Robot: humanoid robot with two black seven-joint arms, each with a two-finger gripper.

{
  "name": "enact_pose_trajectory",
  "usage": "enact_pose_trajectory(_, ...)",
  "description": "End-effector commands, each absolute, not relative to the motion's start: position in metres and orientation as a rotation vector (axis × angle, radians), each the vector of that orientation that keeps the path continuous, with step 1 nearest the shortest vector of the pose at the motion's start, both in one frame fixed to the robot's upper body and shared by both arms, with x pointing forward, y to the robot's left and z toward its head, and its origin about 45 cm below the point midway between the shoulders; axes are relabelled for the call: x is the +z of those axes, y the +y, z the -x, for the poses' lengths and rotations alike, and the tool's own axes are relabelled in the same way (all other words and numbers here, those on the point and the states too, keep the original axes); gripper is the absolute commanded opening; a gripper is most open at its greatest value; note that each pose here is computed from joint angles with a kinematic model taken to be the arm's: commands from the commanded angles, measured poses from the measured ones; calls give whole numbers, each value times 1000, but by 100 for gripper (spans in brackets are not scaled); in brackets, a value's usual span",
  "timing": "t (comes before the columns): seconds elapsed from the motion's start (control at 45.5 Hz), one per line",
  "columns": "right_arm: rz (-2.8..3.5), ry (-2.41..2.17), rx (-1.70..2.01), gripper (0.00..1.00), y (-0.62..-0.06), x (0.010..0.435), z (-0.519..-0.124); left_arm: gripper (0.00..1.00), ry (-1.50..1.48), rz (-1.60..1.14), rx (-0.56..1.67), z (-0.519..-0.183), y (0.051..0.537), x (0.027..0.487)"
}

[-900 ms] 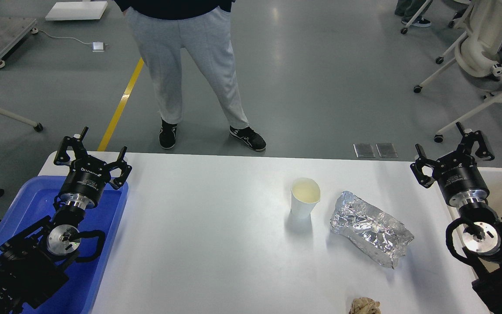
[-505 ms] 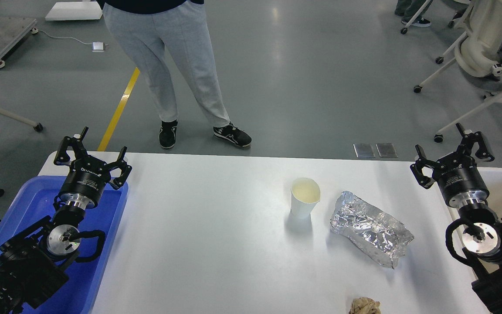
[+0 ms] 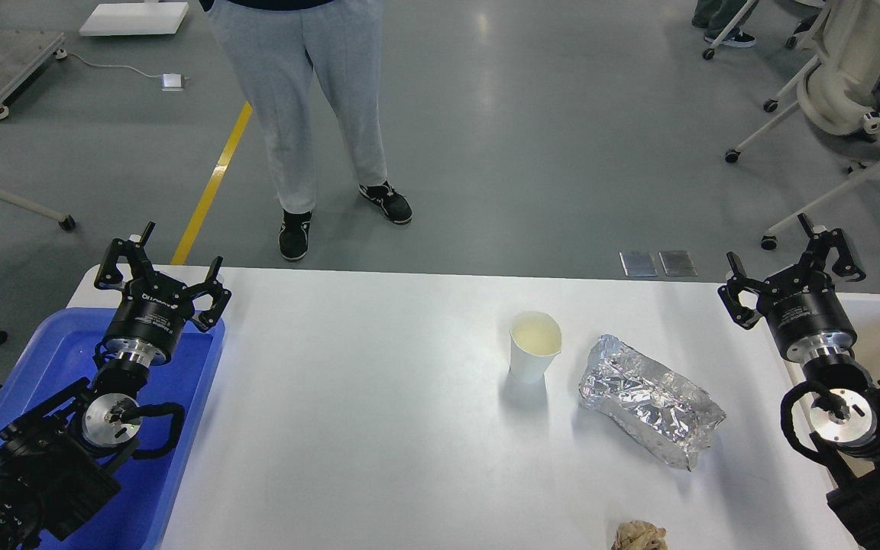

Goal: Tidy desktop

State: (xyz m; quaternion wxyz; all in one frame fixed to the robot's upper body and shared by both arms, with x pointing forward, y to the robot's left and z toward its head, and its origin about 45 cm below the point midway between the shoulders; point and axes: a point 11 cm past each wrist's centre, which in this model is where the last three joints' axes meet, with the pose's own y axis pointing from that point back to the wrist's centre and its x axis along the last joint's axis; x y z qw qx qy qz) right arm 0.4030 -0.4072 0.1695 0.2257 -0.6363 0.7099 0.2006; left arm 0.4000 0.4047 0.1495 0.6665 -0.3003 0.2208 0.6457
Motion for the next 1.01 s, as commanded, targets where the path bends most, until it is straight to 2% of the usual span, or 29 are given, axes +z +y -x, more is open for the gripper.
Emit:
enact_pose_trajectory(0.0,1741,1952,562,99,-407,170,-404,100,498,678,1457,-400,405,150)
enact_pose_trajectory(0.461,1719,2005,562,99,-422,165,-400,100,497,680,1455,-401,404,150)
enact_pose_trajectory(0.637,1716,1965,608,99,-402,154,-399,100,497,680,1455,-401,404,150)
enact_pose_trajectory(0.834,1706,2058,573,99,-434,153,-391,100,497,680,1454,-401,404,150)
enact_pose_trajectory(0.988,1764,2100,593,99,-426,144,-396,100,497,680,1454,-401,404,150)
